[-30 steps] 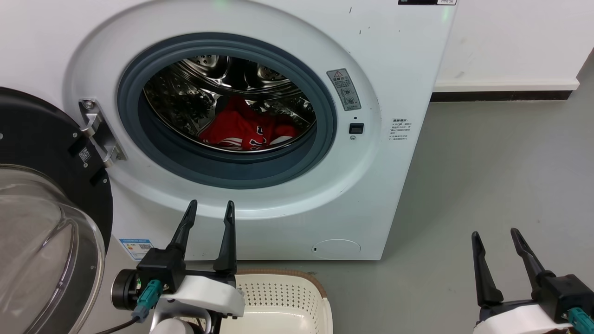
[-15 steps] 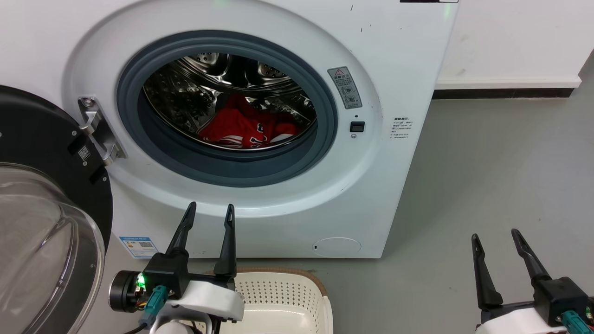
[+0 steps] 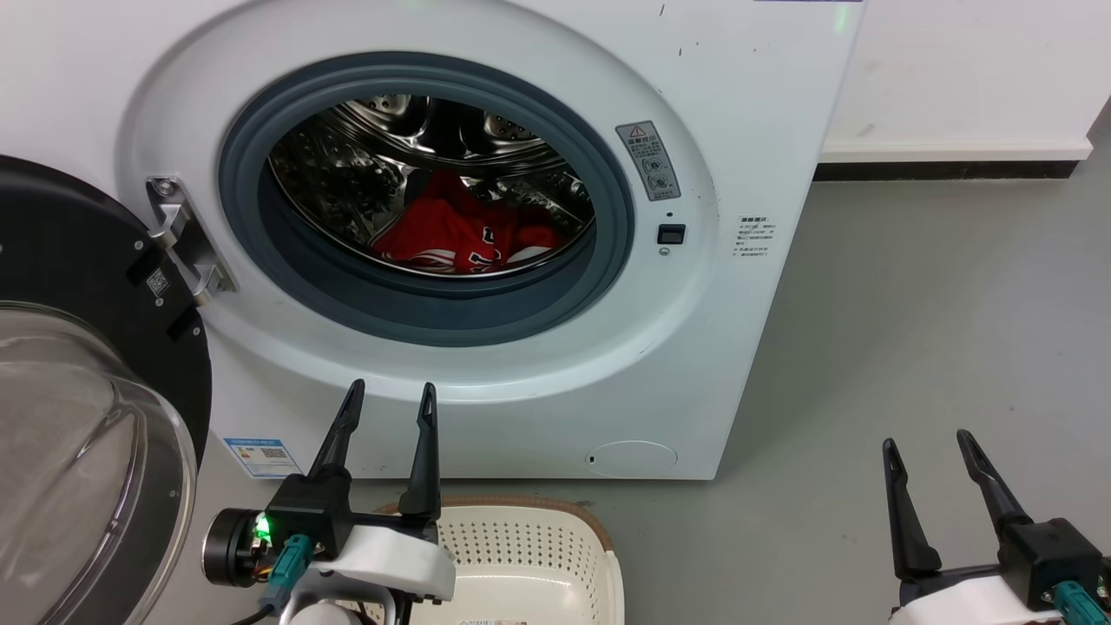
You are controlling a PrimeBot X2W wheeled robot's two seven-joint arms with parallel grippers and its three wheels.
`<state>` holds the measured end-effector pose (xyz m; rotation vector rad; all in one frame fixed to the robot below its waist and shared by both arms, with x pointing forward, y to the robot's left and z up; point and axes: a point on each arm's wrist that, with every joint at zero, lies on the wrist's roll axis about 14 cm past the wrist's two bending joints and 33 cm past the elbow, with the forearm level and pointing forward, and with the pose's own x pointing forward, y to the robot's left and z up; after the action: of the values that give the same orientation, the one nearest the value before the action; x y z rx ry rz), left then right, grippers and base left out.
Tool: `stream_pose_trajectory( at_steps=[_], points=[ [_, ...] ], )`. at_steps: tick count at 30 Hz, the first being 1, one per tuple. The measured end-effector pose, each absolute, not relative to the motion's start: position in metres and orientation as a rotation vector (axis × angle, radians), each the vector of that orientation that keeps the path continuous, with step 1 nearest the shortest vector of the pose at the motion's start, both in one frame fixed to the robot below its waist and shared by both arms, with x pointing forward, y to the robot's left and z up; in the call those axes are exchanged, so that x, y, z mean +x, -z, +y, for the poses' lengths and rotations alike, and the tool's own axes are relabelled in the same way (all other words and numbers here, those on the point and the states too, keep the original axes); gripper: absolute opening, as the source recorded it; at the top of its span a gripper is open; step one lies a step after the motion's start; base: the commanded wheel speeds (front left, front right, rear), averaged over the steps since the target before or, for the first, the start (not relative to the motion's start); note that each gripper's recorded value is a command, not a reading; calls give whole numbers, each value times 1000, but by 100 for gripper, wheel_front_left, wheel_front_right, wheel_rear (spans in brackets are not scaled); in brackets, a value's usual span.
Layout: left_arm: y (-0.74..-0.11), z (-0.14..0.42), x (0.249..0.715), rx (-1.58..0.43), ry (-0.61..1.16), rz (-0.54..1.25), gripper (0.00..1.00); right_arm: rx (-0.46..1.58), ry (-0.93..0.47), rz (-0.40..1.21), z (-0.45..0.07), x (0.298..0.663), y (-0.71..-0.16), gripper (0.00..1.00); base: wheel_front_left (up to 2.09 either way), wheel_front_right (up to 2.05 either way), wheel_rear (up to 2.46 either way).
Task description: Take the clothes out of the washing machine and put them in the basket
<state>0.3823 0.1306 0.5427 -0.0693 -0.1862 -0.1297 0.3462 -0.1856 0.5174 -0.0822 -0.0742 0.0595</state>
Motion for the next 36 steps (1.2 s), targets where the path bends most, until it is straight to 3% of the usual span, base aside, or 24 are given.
stream_pose_trajectory(
  at_steps=[17, 36],
  points=[
    [-536, 130, 409, -64, 120, -174, 100, -75, -68, -64, -183, 369, -513, 100, 0, 0, 0],
    [-471, 131, 533, -37, 81, -53, 100, -48, -84, 60, -179, 429, -450, 100, 0, 0, 0]
  ],
)
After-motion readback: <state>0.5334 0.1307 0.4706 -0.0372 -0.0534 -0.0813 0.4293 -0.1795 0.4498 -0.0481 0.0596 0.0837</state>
